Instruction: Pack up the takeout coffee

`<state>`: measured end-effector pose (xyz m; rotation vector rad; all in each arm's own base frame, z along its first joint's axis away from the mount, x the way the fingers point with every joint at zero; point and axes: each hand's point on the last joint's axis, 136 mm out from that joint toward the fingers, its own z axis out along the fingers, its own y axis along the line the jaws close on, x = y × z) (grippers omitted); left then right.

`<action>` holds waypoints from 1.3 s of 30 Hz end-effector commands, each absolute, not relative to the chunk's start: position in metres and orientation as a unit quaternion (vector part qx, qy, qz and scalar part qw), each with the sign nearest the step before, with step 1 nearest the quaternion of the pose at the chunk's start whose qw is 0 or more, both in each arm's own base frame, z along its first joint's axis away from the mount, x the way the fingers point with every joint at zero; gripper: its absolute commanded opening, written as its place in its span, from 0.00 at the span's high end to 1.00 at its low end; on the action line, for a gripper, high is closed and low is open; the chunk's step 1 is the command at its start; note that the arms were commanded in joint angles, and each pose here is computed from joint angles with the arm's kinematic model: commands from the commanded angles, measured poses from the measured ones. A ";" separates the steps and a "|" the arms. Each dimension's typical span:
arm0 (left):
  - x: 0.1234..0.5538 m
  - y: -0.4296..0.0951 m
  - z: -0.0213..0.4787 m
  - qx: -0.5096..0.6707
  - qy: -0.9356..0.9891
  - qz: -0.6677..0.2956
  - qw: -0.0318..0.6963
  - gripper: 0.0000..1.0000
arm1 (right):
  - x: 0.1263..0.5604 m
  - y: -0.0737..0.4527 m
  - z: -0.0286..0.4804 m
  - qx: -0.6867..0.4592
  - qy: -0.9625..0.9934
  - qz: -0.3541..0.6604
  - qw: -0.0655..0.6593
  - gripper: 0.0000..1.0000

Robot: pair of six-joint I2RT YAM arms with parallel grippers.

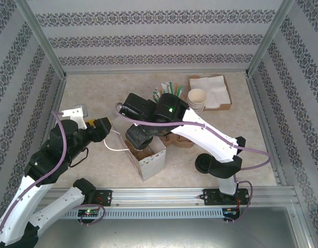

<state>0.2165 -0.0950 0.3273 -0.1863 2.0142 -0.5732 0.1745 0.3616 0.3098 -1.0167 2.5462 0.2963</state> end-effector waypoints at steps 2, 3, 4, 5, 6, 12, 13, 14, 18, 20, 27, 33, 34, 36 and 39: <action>0.213 -0.100 0.320 -0.072 0.836 -0.248 0.484 0.37 | 0.175 0.357 0.301 -0.359 0.913 0.096 0.167 0.40; 0.214 -0.100 0.319 -0.071 0.837 -0.249 0.483 0.37 | 0.175 0.358 0.299 -0.358 0.914 0.095 0.164 0.40; 0.214 -0.101 0.319 -0.071 0.836 -0.250 0.483 0.37 | 0.176 0.358 0.298 -0.359 0.915 0.094 0.162 0.40; 0.214 -0.101 0.319 -0.070 0.837 -0.250 0.482 0.37 | 0.176 0.359 0.295 -0.359 0.915 0.093 0.158 0.41; 0.214 -0.101 0.318 -0.070 0.837 -0.250 0.482 0.37 | 0.176 0.359 0.293 -0.359 0.916 0.092 0.155 0.41; 0.215 -0.101 0.314 -0.071 0.840 -0.246 0.479 0.37 | 0.173 0.365 0.284 -0.362 0.917 0.098 0.135 0.42; 0.214 -0.100 0.313 -0.071 0.840 -0.246 0.479 0.37 | 0.173 0.366 0.283 -0.362 0.917 0.100 0.135 0.42; 0.214 -0.100 0.314 -0.071 0.840 -0.245 0.480 0.37 | 0.173 0.367 0.283 -0.362 0.916 0.102 0.135 0.42; 0.214 -0.098 0.317 -0.071 0.837 -0.244 0.485 0.37 | 0.173 0.370 0.286 -0.363 0.914 0.112 0.141 0.42; 0.214 -0.098 0.317 -0.071 0.838 -0.242 0.485 0.37 | 0.172 0.370 0.286 -0.363 0.914 0.113 0.141 0.42; 0.212 -0.093 0.320 -0.074 0.836 -0.236 0.490 0.37 | 0.175 0.364 0.271 -0.352 0.922 0.096 0.130 0.42; 0.213 -0.095 0.317 -0.072 0.839 -0.236 0.485 0.38 | 0.181 0.361 0.266 -0.331 0.928 0.112 0.133 0.43; 0.213 -0.095 0.317 -0.072 0.839 -0.236 0.485 0.39 | 0.181 0.361 0.265 -0.329 0.928 0.115 0.133 0.43; 0.213 -0.096 0.316 -0.073 0.839 -0.236 0.485 0.40 | 0.182 0.360 0.263 -0.324 0.930 0.117 0.133 0.44; 0.213 -0.096 0.315 -0.073 0.839 -0.236 0.484 0.40 | 0.182 0.358 0.259 -0.317 0.932 0.120 0.131 0.44</action>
